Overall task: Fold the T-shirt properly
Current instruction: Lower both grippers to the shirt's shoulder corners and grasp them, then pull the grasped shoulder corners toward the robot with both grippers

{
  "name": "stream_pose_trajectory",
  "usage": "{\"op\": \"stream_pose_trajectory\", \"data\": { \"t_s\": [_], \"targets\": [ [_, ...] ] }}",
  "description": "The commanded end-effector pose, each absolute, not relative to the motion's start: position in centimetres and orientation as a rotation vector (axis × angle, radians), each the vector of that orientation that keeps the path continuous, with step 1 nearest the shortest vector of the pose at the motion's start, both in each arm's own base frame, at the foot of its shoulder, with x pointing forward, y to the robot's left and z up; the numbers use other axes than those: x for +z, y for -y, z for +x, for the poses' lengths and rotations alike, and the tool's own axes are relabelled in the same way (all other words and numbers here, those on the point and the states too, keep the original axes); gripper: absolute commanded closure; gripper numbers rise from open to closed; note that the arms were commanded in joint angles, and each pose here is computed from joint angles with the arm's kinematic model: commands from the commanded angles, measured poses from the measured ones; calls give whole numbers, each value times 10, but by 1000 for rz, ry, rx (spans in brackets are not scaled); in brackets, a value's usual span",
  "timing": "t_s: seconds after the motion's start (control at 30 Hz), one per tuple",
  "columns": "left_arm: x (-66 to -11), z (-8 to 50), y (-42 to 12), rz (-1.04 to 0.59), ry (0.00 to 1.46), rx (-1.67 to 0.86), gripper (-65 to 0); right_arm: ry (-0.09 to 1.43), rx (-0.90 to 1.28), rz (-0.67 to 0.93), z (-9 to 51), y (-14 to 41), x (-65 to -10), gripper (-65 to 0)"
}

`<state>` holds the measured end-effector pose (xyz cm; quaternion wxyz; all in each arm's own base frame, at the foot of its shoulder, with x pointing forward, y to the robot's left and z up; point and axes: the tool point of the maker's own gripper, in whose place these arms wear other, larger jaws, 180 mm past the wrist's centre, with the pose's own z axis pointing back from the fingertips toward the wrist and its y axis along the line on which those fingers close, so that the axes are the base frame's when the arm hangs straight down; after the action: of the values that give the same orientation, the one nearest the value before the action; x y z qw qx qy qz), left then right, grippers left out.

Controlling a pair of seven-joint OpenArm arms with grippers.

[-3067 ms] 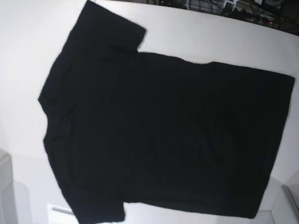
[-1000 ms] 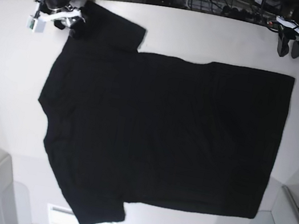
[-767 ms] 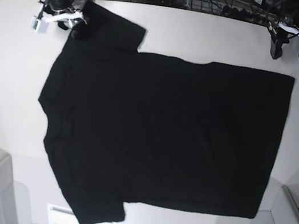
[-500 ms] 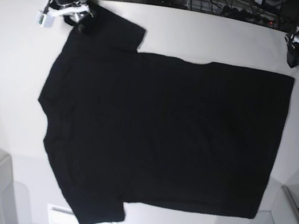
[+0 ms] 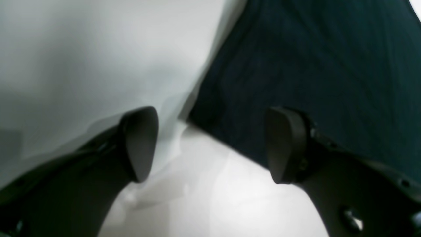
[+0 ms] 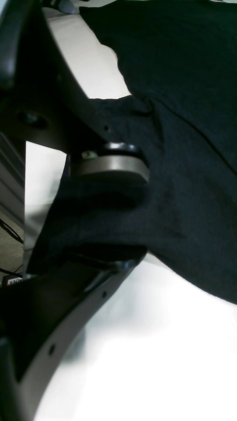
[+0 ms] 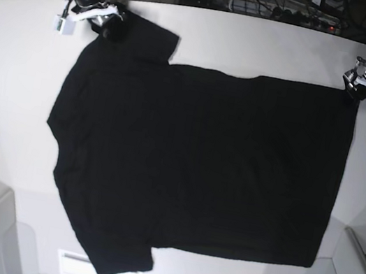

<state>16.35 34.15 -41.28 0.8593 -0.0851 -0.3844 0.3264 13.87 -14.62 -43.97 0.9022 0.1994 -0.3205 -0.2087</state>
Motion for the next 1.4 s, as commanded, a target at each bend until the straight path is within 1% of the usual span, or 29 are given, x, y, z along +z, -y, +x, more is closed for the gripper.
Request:
{"op": "stream_pose_trajectory", "data": {
  "t_s": [0.0,0.37,0.53,0.57,0.6,0.63,0.67,0.7,0.77,0.8,0.87,0.9,1.07,1.13,1.23,1.37],
  "targets": [
    [-415,160,-346,-170,787,694,-479,568,-418,391,120,143,-452,-264],
    [-428,181,-317,-242,766,659,-477,568,-418,392,121,143,-452,-263],
    [-429,182,-314,-248,765,658,-471,567,-417,391,121,143,-452,-261],
    [-429,182,-315,-247,764,660,-448,567,-417,391,121,143,-452,-261],
    [-431,181,-315,-245,758,664,-411,569,-417,391,121,143,-452,-258],
    [-434,179,-316,-243,751,671,-355,569,-417,391,121,143,-452,-257],
    [-436,180,-317,-243,750,677,-286,570,-418,390,121,144,-452,-254],
    [-438,180,-318,-243,746,683,-207,570,-418,390,121,144,-452,-237],
    [-442,179,-319,-242,737,692,-53,577,-418,390,124,144,-452,-167],
    [-444,178,-320,-240,733,698,0,582,-421,390,125,145,-451,-126],
    [-449,176,-317,-245,714,694,0,580,-425,389,126,146,-453,-29],
    [-450,176,-314,-250,707,687,0,576,-428,390,125,146,-454,0],
    [-451,176,-301,-268,694,651,0,582,-431,391,128,147,-454,0],
    [-449,168,-300,-261,685,639,0,584,-429,388,127,148,-453,0],
    [-435,165,-299,-253,694,575,0,585,-427,384,127,149,-452,0],
    [-422,157,-293,-251,696,522,0,593,-469,326,122,175,-452,0]
  ]
}}
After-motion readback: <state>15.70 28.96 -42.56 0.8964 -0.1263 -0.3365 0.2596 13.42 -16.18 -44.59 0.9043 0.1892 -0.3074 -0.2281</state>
